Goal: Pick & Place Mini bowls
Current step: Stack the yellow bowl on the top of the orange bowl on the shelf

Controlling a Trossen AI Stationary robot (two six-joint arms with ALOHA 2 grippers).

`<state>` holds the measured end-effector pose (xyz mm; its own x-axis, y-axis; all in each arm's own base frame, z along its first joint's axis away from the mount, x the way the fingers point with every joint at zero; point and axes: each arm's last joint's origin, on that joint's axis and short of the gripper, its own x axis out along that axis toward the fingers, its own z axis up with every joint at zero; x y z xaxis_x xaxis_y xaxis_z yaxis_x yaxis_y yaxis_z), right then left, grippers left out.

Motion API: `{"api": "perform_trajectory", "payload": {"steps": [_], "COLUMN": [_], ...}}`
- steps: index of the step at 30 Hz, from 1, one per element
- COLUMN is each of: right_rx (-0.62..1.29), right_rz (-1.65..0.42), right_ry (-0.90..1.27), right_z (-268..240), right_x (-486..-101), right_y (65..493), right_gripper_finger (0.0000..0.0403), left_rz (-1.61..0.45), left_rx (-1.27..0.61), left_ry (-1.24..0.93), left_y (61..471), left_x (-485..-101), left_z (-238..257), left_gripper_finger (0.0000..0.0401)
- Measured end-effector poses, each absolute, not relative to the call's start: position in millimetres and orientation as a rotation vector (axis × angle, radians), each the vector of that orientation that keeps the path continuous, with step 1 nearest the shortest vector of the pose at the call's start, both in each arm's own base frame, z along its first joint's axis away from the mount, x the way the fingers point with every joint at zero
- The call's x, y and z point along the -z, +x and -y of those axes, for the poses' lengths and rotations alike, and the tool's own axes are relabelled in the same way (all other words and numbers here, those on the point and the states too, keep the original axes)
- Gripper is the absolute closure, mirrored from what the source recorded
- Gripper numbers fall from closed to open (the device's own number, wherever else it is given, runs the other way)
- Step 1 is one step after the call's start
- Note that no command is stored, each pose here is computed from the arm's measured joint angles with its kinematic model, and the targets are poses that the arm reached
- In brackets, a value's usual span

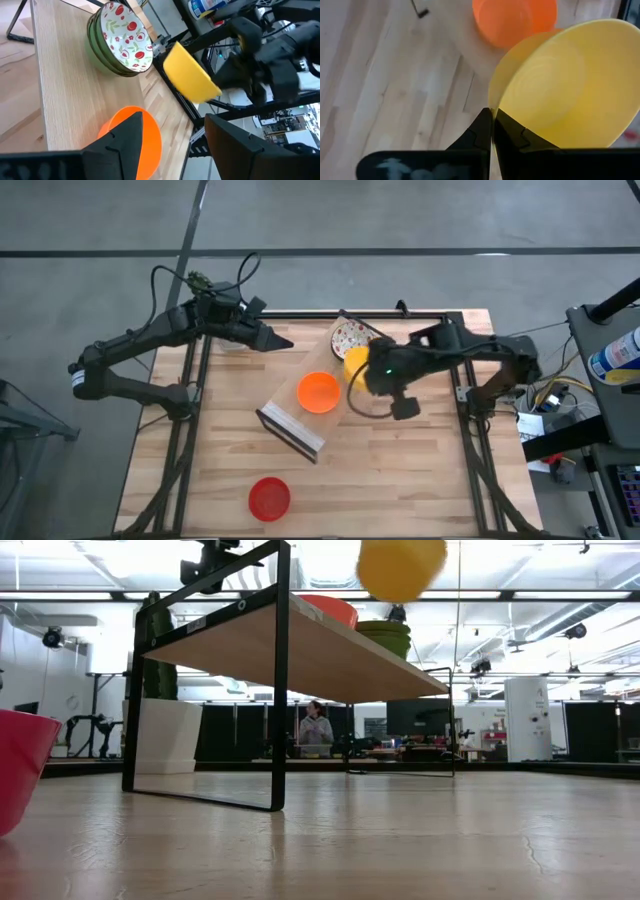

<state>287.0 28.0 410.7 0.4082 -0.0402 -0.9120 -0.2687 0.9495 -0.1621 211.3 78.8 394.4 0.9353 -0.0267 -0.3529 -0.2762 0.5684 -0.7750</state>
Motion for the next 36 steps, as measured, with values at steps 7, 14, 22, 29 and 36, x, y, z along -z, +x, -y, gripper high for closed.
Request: {"api": "perform_trajectory", "payload": {"steps": [7, 14, 22, 29, 36], "right_rx": [-0.205, -0.253, -0.288, -0.319, -0.342], "right_rz": [-1.145, -1.194, -1.265, -1.275, -1.229], "right_ry": [-0.444, -0.544, -0.671, -0.706, -0.79], "right_z": [-34.0, -36.9, -38.8, -43.0, -56.4], "right_x": [-410.7, -394.1, -369.0, -362.0, -363.4], "right_y": [330.9, 365.7, 390.4, 395.4, 396.9], "right_gripper_finger": [0.0394, 0.0394, 0.0394, 0.0394, 0.0394], "left_rz": [-0.361, -0.412, -0.481, -0.481, -0.48], "left_rx": [-0.154, -0.189, -0.213, -0.212, -0.21], "left_ry": [-0.954, -0.957, -0.954, -0.954, -0.949], "left_y": [210.7, 208.4, 205.2, 205.1, 205.2], "left_x": [-392.9, -387.6, -381.2, -381.3, -381.4], "left_z": [-78.6, -78.0, -76.8, -76.7, -76.7], "left_gripper_finger": [0.0197, 0.0197, 0.0197, 0.0197, 0.0197]}}
